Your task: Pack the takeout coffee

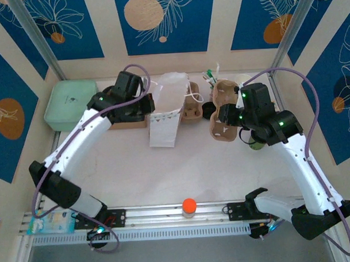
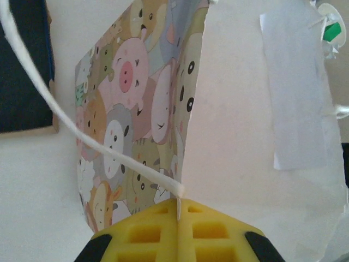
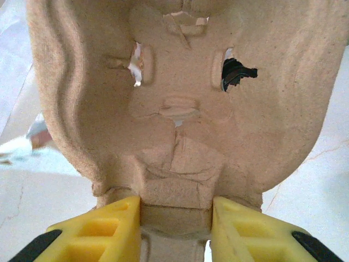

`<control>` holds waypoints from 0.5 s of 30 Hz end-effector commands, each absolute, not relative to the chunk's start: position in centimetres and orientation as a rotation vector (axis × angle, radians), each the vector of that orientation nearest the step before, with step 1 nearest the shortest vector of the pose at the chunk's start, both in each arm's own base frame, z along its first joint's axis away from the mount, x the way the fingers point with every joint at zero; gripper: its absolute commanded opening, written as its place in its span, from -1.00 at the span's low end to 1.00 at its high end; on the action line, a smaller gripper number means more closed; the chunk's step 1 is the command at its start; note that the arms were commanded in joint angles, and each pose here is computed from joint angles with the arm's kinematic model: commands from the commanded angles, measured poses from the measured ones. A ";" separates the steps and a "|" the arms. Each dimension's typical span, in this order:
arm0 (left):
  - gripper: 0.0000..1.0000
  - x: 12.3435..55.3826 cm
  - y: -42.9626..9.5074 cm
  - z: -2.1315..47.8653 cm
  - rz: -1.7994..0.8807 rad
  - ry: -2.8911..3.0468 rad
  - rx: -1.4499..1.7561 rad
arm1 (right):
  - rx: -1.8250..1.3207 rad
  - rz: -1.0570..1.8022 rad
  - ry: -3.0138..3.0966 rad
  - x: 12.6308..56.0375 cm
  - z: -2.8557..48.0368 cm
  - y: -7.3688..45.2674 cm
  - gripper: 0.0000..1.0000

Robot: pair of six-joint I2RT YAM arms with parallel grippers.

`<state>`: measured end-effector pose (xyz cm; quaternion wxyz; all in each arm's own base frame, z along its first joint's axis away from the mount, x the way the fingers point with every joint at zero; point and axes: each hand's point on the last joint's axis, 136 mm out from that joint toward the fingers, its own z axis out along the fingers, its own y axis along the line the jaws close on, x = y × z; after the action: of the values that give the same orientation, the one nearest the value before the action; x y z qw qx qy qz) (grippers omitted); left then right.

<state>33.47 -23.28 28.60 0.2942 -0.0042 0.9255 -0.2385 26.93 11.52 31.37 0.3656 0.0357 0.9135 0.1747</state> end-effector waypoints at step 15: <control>-1.00 28.3 -24.4 29.1 -0.743 2.309 -0.490 | 0.083 0.527 2.270 26.0 34.6 11.4 -0.33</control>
<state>28.43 -24.36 28.75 0.3188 -0.1500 0.8936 -0.2783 26.70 11.33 32.60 0.3766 0.0382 0.9062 0.1886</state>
